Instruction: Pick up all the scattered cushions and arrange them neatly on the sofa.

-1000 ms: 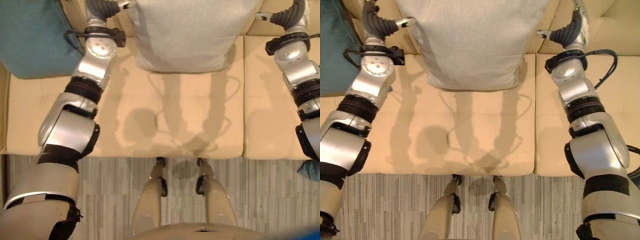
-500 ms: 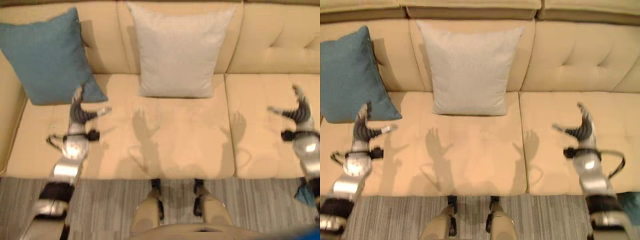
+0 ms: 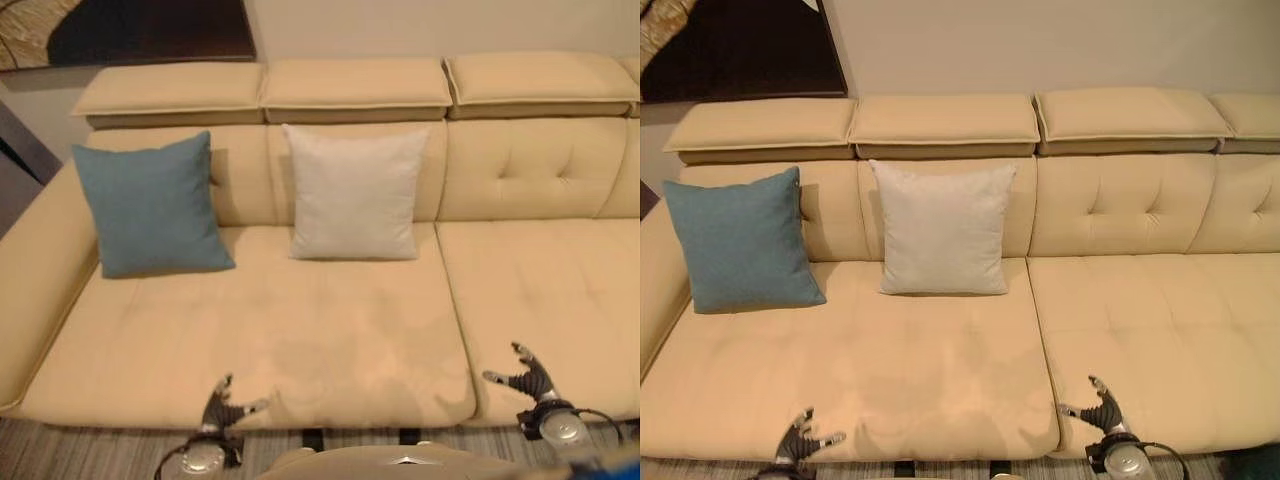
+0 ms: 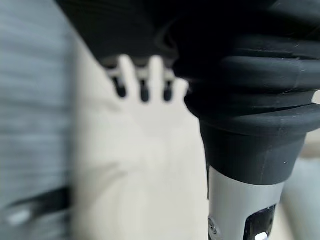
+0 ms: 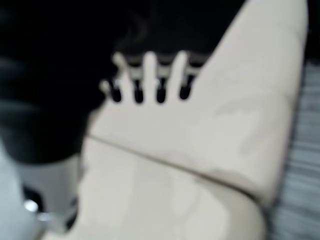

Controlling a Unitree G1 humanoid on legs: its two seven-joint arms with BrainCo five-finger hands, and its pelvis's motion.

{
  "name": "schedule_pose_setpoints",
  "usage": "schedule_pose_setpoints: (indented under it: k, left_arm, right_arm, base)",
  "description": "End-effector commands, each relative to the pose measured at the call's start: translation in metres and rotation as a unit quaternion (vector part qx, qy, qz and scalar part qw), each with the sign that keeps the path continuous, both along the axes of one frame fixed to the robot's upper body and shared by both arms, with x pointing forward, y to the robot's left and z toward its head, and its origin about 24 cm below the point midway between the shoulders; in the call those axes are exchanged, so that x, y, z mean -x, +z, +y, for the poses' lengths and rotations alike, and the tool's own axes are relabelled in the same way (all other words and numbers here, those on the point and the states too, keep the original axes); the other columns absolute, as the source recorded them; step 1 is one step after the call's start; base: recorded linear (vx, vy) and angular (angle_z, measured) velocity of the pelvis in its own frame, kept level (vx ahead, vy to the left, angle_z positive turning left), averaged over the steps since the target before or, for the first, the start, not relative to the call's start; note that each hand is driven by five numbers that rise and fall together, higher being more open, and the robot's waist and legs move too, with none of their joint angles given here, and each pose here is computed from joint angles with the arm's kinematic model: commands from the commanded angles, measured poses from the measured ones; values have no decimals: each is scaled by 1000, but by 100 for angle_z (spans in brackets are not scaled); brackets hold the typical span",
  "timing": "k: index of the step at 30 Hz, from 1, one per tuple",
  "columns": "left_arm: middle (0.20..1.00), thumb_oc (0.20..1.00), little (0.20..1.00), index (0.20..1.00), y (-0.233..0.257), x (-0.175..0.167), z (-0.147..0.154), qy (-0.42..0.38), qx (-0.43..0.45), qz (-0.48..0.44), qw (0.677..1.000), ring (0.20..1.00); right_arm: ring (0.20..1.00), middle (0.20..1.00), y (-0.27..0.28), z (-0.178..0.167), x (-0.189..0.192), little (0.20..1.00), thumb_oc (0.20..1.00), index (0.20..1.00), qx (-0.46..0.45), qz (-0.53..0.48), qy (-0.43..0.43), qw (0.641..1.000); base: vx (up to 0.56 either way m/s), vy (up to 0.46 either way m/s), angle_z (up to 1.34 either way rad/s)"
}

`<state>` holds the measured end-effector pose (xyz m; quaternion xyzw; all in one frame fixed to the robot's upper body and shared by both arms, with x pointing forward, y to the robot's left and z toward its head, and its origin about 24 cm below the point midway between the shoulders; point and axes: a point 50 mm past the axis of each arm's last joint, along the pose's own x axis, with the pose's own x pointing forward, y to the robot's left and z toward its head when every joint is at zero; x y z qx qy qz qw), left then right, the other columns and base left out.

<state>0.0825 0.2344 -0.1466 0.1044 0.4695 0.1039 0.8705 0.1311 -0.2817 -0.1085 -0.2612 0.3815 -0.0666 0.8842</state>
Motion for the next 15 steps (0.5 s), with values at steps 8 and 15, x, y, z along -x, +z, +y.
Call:
schedule_pose_setpoints:
  k: [8, 15]
  left_arm:
    - [1000, 1000, 1000, 1000, -1, -26, -7, -39, -13, -8, 999, 1000]
    - [1000, 1000, 1000, 1000, 5, -50, -7, -67, -28, -26, 997, 1000]
  right_arm:
    - [1000, 1000, -13, 4, -10, 1000, 1000, 1000, -13, 37, -39, 999]
    - [1000, 1000, -18, 1, -8, 1000, 1000, 1000, -16, 53, -79, 995]
  base:
    - [-211, 104, -29]
    - [-215, 251, -47]
